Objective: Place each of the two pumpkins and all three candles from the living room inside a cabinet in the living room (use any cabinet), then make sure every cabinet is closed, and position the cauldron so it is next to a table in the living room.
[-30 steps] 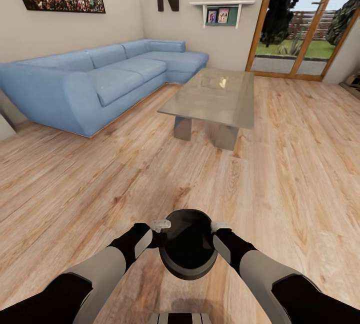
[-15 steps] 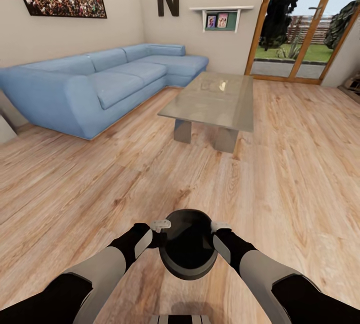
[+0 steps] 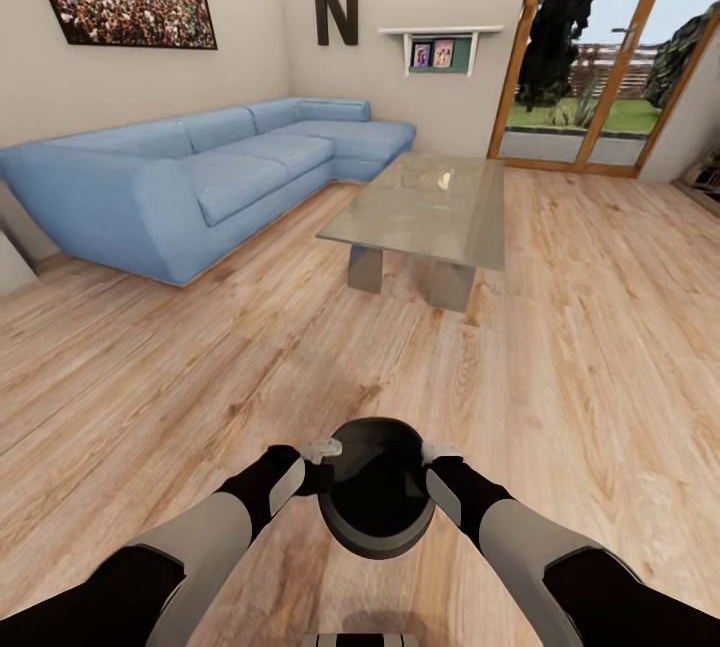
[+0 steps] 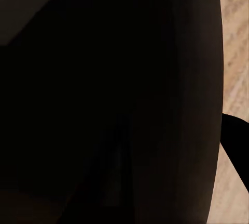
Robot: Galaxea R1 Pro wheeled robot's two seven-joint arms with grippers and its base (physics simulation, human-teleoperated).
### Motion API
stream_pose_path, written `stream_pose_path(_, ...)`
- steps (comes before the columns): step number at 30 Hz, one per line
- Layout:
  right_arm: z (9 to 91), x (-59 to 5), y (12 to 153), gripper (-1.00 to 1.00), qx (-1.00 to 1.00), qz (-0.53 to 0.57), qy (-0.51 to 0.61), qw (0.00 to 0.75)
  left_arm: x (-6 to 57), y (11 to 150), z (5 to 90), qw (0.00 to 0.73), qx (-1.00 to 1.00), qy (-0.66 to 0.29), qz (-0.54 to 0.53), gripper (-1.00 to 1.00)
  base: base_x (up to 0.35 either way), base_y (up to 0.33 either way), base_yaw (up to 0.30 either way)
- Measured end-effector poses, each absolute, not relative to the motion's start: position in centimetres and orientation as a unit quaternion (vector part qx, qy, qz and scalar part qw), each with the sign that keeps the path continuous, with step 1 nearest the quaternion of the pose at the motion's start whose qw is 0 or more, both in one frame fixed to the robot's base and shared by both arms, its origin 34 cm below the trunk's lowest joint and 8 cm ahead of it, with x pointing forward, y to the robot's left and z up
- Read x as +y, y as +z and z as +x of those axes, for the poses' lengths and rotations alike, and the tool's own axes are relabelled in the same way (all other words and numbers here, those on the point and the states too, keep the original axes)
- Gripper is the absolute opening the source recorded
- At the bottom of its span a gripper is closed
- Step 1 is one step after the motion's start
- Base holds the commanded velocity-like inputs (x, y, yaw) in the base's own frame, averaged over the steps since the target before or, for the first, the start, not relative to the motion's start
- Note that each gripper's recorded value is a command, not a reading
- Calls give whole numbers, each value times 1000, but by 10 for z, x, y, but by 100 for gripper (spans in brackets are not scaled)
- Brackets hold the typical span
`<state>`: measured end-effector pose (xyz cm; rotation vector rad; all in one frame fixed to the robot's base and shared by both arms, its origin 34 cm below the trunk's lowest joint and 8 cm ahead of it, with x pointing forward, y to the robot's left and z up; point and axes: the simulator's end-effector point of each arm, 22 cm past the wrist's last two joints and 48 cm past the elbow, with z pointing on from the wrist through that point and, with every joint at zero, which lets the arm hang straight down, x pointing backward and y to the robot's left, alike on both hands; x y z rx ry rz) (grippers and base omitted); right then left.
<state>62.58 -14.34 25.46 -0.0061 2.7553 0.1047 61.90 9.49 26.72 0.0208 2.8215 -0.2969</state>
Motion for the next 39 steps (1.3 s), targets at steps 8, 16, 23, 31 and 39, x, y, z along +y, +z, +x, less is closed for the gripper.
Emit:
stream_pose_path(8, 630, -143, 262, -100, 979, -3, 37, 198, 95, 274, 623, 159, 982, -103, 8, -100, 0, 0, 0)
stream_pose_path(16, 633, -143, 269, -100, 978, -3, 38, 204, 95, 281, 626, 165, 981, -103, 9, -100, 0, 0, 0)
stream_pose_path(23, 636, -143, 275, -100, 977, -3, 38, 210, 95, 287, 629, 171, 980, -103, 10, -100, 0, 0, 0)
stream_pose_path(31, 639, -143, 282, -100, 976, -4, 38, 216, 95, 294, 631, 177, 979, -103, 10, -100, 0, 0, 0)
stream_pose_path(39, 642, -143, 289, -100, 974, -4, 37, 222, 95, 301, 634, 183, 978, -103, 11, -100, 0, 0, 0)
